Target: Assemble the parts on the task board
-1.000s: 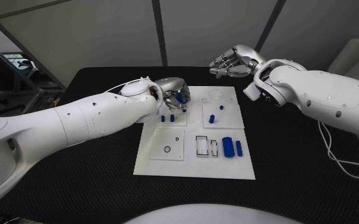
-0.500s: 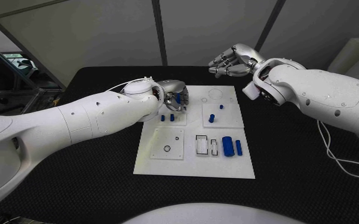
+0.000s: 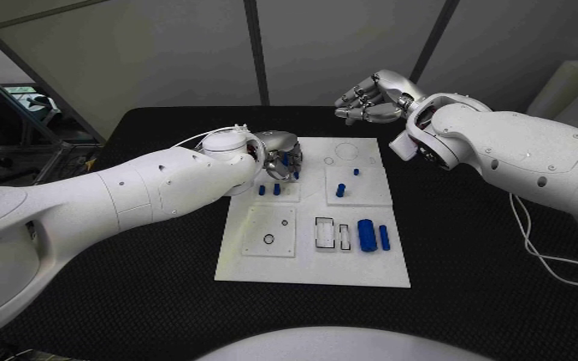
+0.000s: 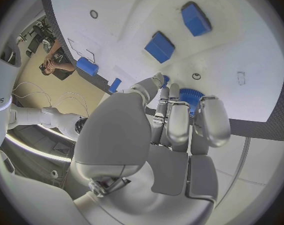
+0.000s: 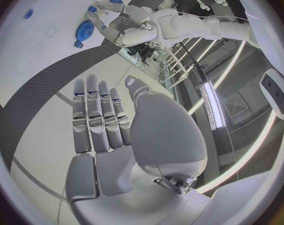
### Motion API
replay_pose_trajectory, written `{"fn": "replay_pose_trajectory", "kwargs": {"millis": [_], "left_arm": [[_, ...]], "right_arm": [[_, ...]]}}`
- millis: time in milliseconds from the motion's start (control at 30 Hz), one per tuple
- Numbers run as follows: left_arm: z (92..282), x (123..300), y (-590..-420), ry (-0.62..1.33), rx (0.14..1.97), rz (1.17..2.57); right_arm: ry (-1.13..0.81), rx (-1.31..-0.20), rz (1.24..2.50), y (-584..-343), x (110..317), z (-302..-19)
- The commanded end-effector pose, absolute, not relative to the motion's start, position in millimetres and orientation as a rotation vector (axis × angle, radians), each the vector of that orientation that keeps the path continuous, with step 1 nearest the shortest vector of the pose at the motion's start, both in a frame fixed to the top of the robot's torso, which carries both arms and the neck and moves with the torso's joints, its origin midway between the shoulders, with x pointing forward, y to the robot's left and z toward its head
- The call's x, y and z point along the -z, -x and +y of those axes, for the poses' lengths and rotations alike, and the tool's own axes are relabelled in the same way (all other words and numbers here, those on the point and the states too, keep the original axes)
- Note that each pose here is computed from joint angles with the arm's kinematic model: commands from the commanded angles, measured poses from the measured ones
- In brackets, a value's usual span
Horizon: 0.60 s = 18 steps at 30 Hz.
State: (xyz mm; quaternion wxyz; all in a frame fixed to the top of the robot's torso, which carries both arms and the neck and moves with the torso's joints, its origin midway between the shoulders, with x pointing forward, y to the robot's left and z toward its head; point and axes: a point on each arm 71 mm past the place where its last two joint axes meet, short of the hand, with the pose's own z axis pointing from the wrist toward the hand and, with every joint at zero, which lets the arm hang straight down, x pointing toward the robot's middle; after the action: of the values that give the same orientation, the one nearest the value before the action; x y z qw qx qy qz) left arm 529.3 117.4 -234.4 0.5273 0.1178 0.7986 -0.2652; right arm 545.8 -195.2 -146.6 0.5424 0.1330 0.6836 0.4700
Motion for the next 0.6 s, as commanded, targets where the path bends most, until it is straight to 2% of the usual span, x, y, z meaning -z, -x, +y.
{"fn": "replay_pose_trajectory", "kwargs": {"millis": [33,600], "left_arm": [[115.9,234.8,-529.6,-0.301,0.626,1.911],[114.4,237.7,-531.1,-0.299,0.620,1.919]], "right_arm": [[-0.309,-1.126,1.619,-545.4,145.0,-193.0],[-0.305,-1.131,1.622,-545.1,145.0,-190.6]]}}
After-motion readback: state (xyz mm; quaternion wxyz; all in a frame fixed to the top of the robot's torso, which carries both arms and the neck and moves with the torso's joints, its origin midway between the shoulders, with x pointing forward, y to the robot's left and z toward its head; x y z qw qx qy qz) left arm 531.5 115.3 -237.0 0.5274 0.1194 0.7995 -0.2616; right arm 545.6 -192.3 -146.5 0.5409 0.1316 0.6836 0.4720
